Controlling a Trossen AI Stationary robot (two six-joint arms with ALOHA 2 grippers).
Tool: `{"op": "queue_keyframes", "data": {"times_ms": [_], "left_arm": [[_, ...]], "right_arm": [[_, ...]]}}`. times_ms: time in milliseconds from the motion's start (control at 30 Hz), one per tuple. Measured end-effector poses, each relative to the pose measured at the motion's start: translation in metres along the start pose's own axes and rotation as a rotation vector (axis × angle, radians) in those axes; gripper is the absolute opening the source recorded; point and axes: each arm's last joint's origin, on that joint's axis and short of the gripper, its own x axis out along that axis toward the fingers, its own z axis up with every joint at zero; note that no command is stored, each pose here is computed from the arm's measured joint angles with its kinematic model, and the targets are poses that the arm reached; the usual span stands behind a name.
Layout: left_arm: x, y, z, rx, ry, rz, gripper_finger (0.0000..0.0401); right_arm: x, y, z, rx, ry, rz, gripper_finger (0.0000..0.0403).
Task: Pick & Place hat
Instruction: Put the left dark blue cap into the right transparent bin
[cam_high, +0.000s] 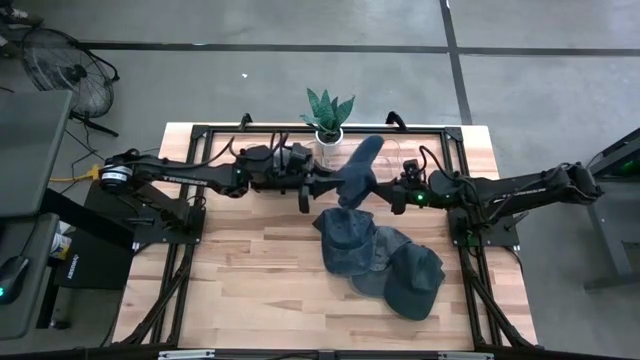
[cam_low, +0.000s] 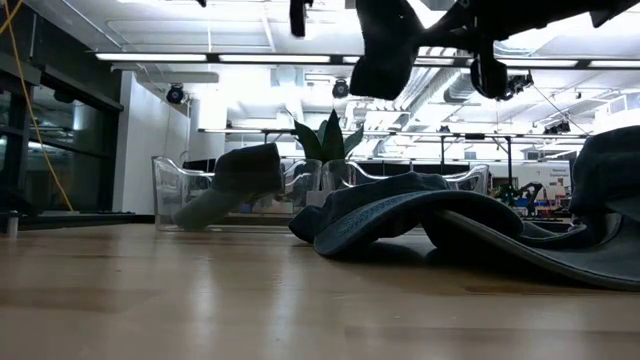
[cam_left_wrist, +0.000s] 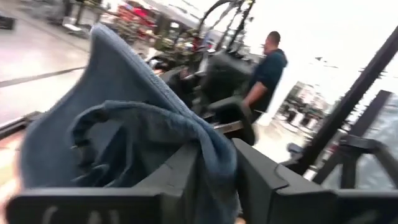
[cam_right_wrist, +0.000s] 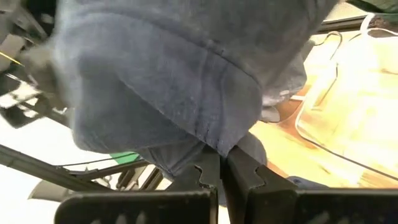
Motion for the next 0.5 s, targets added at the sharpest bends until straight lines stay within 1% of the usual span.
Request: {"op": "queue_keyframes", "data": {"times_ms": [100,233,300,400,467,500], "left_arm": [[0.001,-0.004,0.005,0.034,0.021,-0.033,0.0143],[0.003,-0.006,0.009,0.096,0.043,-0.025,0.0216],[0.003,-0.007,0.012,0.13,0.056,-0.014,0.0245],[-0.003,-0.011,0.023,0.173,0.064,0.03,0.0276],[-0.006,-0.015,0.032,0.207,0.057,0.074,0.0285],[-0.008,-0.015,0.034,0.218,0.079,0.106,0.0287]], "right_arm": [[0.0,-0.001,-0.001,-0.003,0.008,-0.009,0.0],[0.0,-0.002,-0.001,-0.006,0.016,-0.014,0.0],[0.0,-0.002,-0.001,-0.007,0.027,-0.01,0.0],[0.0,0.002,0.001,-0.022,0.062,-0.018,0.0],[-0.002,0.007,0.006,-0.046,0.09,-0.038,0.0],[-0.003,0.01,0.008,-0.059,0.107,-0.057,0.0]]}}
